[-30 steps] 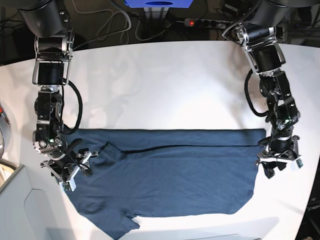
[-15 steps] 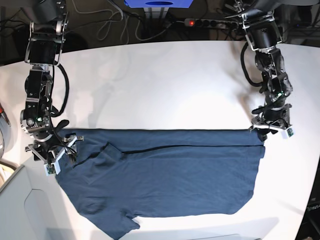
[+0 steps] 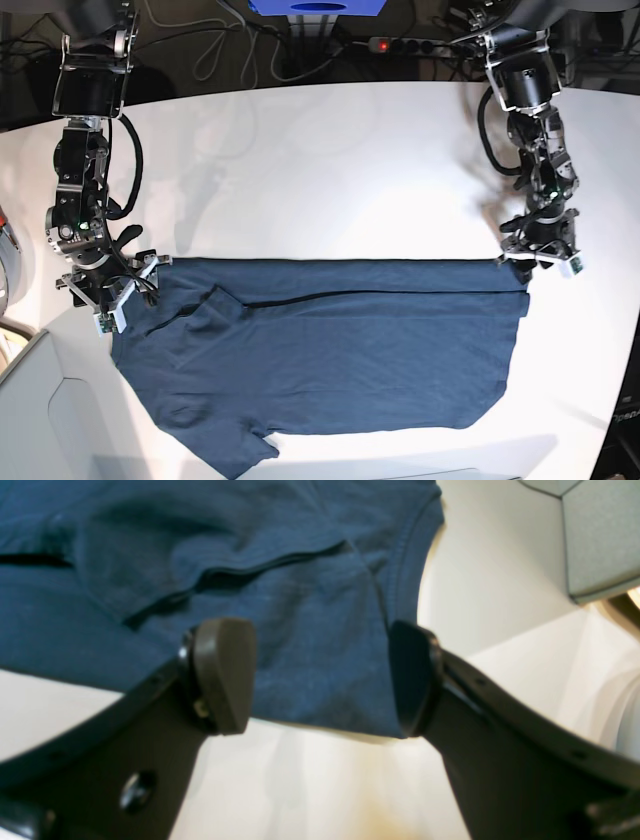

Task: Fold the T-shirt properly
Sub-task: 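Drag the held edge with both grippers back toward the robot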

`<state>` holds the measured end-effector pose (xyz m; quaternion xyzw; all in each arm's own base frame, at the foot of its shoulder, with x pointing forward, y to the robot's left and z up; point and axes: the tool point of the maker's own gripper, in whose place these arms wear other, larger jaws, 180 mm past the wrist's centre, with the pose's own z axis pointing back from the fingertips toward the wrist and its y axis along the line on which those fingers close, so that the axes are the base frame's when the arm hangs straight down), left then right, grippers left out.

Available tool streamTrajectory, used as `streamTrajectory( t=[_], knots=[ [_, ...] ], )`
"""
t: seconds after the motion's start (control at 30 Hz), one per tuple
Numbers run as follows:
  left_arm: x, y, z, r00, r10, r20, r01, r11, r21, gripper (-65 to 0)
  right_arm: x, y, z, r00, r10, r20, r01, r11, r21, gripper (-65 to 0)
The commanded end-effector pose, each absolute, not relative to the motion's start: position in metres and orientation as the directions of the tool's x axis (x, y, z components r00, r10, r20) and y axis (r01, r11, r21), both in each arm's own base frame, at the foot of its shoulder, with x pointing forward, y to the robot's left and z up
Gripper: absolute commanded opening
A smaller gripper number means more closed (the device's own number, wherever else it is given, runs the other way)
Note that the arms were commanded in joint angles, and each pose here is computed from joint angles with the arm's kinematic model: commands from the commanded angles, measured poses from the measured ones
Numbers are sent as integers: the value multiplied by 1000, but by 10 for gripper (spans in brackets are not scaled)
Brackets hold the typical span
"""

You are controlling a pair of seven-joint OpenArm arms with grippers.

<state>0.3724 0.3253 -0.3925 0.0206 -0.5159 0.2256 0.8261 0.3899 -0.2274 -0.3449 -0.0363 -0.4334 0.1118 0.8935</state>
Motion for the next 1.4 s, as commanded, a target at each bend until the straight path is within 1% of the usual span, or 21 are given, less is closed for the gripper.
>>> streamTrajectory(
  t=[0.0,0.13,0.2,0.3,0.4,0.47,0.5,0.53,0.73,0.97,1.0,1.03,1.1,1.13,1.17,1.2,1.27,1.3,1.37],
  knots=[
    [382,332,-376,321,332,887,-385,901,-198,-348,401,-237,-323,548,258,796,-168,966,-198,-245],
    [377,331,-396,361,352,864,-398,896,-198,-351,400,-254,-319,552,261,792,-142,965,-219,-245],
    [377,331,-399,363,365,857,-403,891,-208,-370,399,-264,-319,558,243,794,-117,970,-214,-244],
    [380,331,-400,364,372,854,-407,888,-214,-463,396,-281,-331,596,205,776,-78,977,-198,-244],
    [379,331,-409,379,387,840,-418,882,-218,-548,399,-295,-344,609,152,779,-37,986,-163,-244],
    [386,331,-406,371,392,842,-418,880,-226,-599,399,-299,-359,616,122,778,-23,990,-137,-244],
    [386,331,-407,375,394,839,-420,879,-225,-636,398,-301,-365,619,112,777,-18,992,-129,-244],
    [386,331,-407,375,393,839,-420,879,-225,-650,396,-305,-370,622,108,776,-14,992,-128,-244],
    [385,331,-409,381,393,837,-421,880,-221,-650,385,-313,-402,654,61,754,11,996,-90,-244],
    [386,331,-407,374,395,839,-420,879,-226,-650,380,-313,-416,666,42,745,17,997,-71,-258],
    [386,331,-407,373,394,840,-419,879,-226,-650,379,-313,-417,669,42,742,17,997,-71,-282],
    [386,331,-406,373,394,840,-419,879,-226,-650,379,-313,-417,670,42,741,17,997,-71,-327],
    [386,331,-406,373,395,840,-419,879,-228,-650,379,-313,-417,670,42,741,17,997,-72,-461],
    [386,331,-406,373,395,840,-419,879,-228,-650,379,-313,-417,672,42,740,17,997,-72,-539],
    [386,331,-406,374,397,838,-420,878,-228,-650,379,-314,-416,671,44,741,16,997,-74,-630],
    [386,331,-405,371,396,840,-419,878,-229,-650,379,-315,-416,672,45,739,16,997,-76,-650],
    [390,332,-394,351,385,854,-409,883,-230,-650,378,-315,-415,677,51,734,14,997,-82,-630],
    [390,331,-389,342,375,861,-403,887,-226,-650,380,-315,-411,674,58,737,10,996,-87,-646],
    [391,330,-373,313,347,884,-382,898,-217,-650,385,-313,-393,653,87,752,-5,994,-111,-650]
  ],
)
